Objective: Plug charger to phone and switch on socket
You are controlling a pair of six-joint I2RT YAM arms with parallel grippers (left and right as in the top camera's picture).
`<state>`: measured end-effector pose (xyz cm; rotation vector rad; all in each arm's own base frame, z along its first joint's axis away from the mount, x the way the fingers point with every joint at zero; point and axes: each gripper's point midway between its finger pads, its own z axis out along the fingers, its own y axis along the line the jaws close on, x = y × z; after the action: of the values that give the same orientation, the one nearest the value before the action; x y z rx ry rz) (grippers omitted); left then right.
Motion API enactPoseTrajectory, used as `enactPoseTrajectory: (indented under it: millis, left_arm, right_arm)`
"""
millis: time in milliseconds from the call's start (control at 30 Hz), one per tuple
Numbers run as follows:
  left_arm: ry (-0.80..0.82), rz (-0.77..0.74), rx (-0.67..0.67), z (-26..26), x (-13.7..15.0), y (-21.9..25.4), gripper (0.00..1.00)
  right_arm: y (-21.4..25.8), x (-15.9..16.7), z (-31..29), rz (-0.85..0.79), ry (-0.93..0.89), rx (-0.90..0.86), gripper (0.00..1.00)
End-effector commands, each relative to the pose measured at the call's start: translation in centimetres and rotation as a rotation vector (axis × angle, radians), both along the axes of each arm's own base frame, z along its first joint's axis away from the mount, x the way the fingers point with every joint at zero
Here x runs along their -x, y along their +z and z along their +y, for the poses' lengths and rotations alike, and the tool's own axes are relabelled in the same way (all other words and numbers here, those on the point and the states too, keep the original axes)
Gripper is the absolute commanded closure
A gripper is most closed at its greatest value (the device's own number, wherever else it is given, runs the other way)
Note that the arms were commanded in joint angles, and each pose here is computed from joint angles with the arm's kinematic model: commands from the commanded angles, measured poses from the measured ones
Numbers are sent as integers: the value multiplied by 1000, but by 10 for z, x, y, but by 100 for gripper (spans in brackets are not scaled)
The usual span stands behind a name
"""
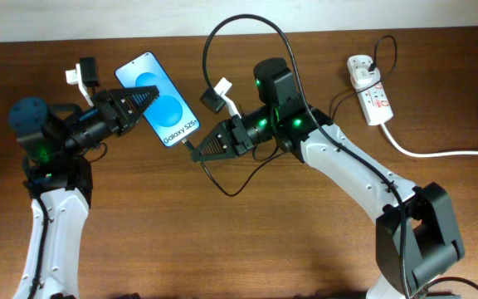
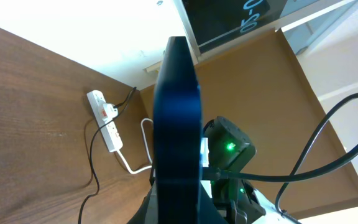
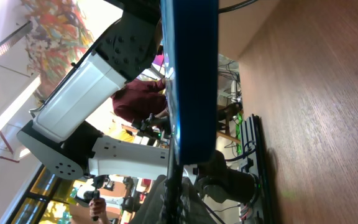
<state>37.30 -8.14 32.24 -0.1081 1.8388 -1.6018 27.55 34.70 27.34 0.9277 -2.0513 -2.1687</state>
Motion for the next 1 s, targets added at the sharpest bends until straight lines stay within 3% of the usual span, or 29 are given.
enactPoseTrajectory:
  millis: [0,800,967]
  left_arm:
    - [-141,-26,-6,-18,22,8,100]
    - [-141,-65,1,-19,28,26,100]
    - [-141,-65,2,-19,28,26,100]
  right_arm:
    - [4,-15,-2,-60,-55,-10,96]
    - [-2,-30,-2,-68,-108,5,96]
    - [-2,-48,-19,-72,-161,4,96]
